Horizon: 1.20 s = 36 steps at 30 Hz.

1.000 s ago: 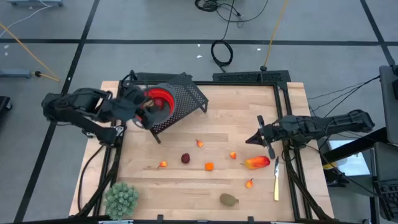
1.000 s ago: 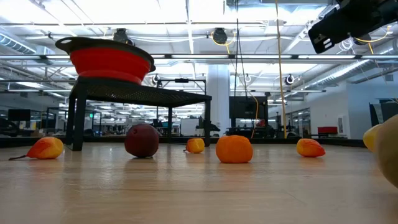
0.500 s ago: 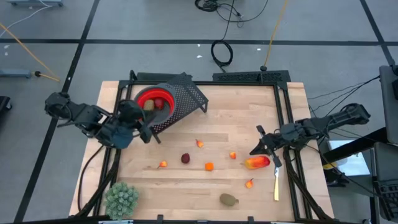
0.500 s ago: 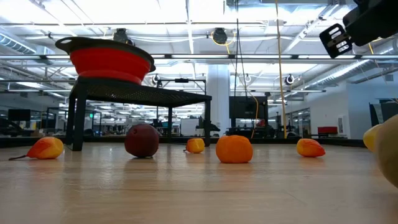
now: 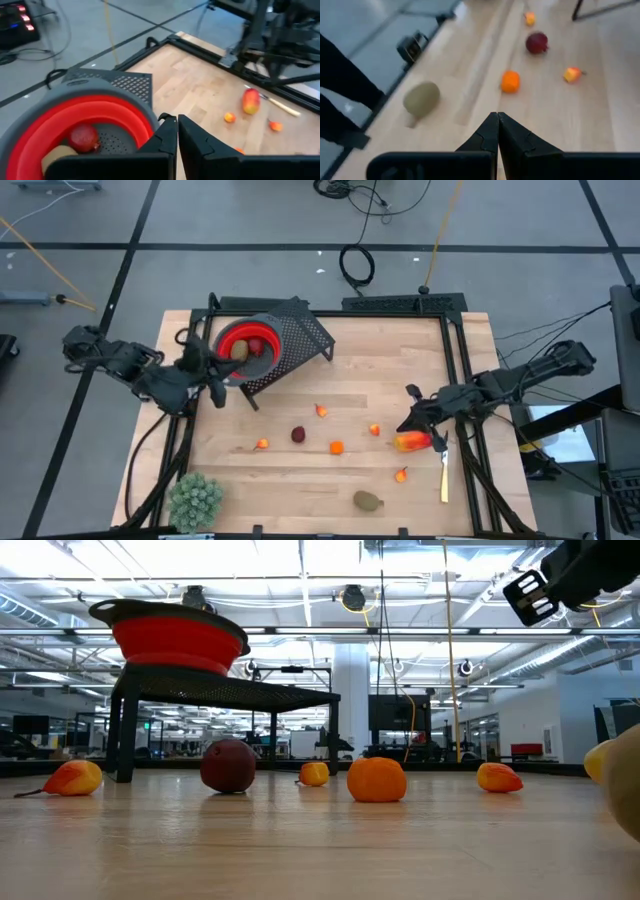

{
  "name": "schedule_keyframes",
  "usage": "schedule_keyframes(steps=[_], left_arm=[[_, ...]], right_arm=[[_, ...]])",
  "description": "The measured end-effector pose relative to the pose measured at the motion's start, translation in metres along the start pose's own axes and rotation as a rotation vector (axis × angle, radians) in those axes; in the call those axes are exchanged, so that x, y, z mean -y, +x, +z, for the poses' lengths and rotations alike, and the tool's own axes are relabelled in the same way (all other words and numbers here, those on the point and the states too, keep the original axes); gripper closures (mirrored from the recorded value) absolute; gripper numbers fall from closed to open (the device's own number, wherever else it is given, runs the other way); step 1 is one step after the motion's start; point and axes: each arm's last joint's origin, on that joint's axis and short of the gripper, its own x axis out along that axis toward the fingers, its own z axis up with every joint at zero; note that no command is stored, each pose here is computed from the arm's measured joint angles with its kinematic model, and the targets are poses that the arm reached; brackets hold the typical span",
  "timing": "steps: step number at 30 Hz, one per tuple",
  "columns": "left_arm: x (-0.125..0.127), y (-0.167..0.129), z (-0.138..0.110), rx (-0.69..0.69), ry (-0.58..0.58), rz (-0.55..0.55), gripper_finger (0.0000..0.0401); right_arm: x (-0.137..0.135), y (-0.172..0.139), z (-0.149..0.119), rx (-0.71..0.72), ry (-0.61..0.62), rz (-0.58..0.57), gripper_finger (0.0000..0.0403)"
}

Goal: Pick & Place Fruit
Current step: Put the mango into the red strainer bowl on the shelf

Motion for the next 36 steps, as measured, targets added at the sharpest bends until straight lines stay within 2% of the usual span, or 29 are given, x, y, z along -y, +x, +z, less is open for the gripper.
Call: schedule_keyframes(steps=[3, 13, 18, 22, 31, 36], left_arm=[[-0.007, -0.004, 0.002, 0.019, 0.031, -0.048, 0.0397], [-0.031, -0.009, -0.003, 0.024, 0.106, -0.101, 0.0399], [-0.042, -0.013, -0.011, 0.021, 0.126, -0.132, 0.0393], [-0.049, -0.017, -0.015, 0.071, 0.139, -0.171, 0.0399], [-0.069, -0.026, -0.032, 0.15, 0.15, -0.237, 0.0396], [-0.08, -0.03, -0.043, 0.18, 0.131, -0.272, 0.0392]], right_arm=[[0.0, 0.001, 0.007, -0.085, 0.002, -0.038, 0.0403], [-0.002, 0.008, 0.023, -0.386, 0.036, -0.085, 0.0403], [-0.002, 0.015, 0.025, -0.548, 0.041, -0.104, 0.0403], [-0.002, 0.021, 0.024, -0.654, 0.046, -0.115, 0.0403], [-0.001, 0.026, 0.023, -0.718, 0.144, -0.155, 0.0401], [-0.002, 0.025, 0.023, -0.735, 0.179, -0.11, 0.0371]])
